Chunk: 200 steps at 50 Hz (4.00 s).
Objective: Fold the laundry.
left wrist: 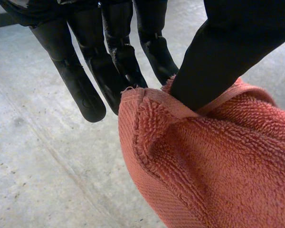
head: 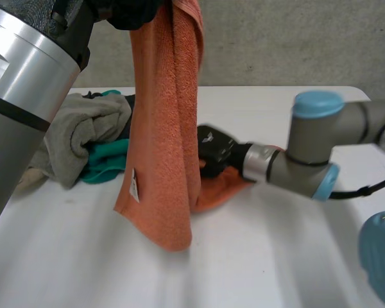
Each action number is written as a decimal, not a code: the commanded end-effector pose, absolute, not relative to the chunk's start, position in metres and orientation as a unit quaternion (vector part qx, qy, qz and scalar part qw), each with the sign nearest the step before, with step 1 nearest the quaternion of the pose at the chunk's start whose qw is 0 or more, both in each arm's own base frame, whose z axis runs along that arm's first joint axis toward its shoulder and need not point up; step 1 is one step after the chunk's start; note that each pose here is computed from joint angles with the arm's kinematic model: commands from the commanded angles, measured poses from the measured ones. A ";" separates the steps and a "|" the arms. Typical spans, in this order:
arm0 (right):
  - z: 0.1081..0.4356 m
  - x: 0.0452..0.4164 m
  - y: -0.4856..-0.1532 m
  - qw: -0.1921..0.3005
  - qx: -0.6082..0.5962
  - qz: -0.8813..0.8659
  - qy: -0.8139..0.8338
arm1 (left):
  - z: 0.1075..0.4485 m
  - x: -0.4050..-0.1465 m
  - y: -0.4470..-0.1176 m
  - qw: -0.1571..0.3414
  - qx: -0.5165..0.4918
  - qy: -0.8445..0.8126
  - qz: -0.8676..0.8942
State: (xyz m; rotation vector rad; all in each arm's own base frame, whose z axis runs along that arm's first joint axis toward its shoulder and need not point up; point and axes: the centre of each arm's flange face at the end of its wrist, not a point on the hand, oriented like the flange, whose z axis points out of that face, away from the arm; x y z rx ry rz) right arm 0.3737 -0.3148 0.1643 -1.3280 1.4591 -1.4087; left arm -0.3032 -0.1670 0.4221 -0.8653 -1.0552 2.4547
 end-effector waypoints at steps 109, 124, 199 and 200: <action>0.153 0.170 -0.368 0.056 -0.428 -0.415 0.801 | 0.241 -0.283 -0.251 0.086 -0.318 -0.601 0.728; 0.280 0.169 -0.449 -0.054 -0.305 -0.717 0.625 | 0.333 -0.313 -0.363 0.031 -0.253 -0.423 0.869; 0.184 0.084 -0.347 -0.160 -0.431 -0.430 0.777 | 0.167 -0.285 -0.271 0.021 -0.390 -0.720 0.573; 0.188 0.088 -0.355 -0.165 -0.428 -0.447 0.768 | 0.169 -0.288 -0.279 0.015 -0.386 -0.713 0.586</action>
